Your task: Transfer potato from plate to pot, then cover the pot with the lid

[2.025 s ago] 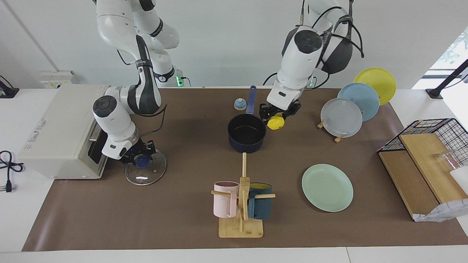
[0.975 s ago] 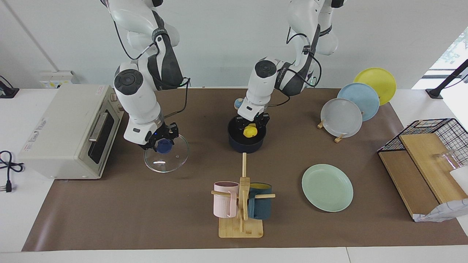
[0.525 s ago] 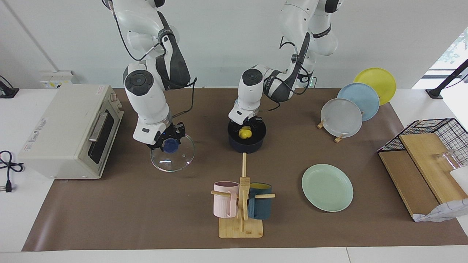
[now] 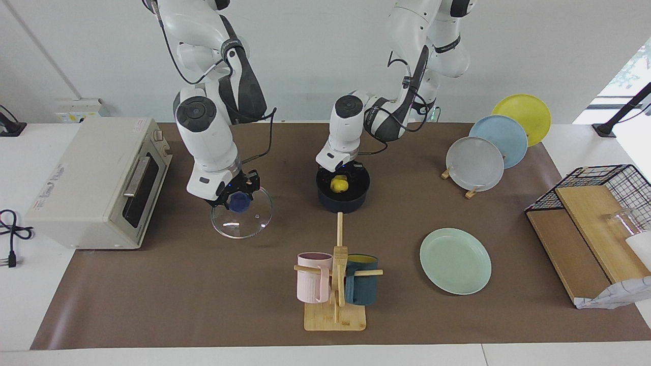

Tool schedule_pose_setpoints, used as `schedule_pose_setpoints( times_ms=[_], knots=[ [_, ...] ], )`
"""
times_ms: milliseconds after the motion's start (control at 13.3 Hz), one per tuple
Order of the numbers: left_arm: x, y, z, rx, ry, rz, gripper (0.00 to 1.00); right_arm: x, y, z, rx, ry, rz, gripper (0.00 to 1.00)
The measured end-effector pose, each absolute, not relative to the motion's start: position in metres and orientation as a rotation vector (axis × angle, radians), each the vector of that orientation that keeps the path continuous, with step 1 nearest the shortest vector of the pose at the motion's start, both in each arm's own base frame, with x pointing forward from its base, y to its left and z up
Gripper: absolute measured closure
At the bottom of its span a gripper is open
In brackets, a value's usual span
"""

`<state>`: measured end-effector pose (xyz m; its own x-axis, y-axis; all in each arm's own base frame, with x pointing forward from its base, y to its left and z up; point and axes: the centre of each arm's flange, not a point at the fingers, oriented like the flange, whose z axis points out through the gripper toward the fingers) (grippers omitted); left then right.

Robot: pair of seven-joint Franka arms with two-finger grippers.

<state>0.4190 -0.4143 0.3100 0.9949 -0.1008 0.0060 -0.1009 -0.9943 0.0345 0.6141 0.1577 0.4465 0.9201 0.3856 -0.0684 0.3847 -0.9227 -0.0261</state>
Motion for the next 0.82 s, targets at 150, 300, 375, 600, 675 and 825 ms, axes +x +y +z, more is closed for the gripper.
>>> schedule_pose_setpoints(
  times_ms=[150, 300, 375, 600, 675, 825],
  knots=[
    [0.422, -0.410, 0.308, 3.110, -0.178, 0.009, 0.16, 0.614, 0.163, 0.451, -3.069, -0.607, 0.111, 0.34],
    [0.428, -0.405, 0.313, 3.108, -0.177, 0.020, 0.00, 0.613, 0.166, 0.452, -3.069, -0.605, 0.107, 0.34],
    [0.431, -0.403, 0.321, 3.105, -0.172, 0.024, 0.00, 0.613, 0.168, 0.453, -3.072, -0.596, 0.107, 0.34],
    [0.445, -0.388, 0.371, 3.115, -0.130, -0.007, 0.00, 0.609, 0.182, 0.453, -3.081, -0.556, 0.104, 0.34],
    [0.451, -0.380, 0.393, 3.111, -0.103, -0.022, 0.00, 0.607, 0.188, 0.454, -3.084, -0.545, 0.103, 0.34],
    [0.462, -0.360, 0.446, 3.078, -0.062, -0.071, 0.00, 0.603, 0.204, 0.455, -3.093, -0.506, 0.099, 0.34]
  ],
)
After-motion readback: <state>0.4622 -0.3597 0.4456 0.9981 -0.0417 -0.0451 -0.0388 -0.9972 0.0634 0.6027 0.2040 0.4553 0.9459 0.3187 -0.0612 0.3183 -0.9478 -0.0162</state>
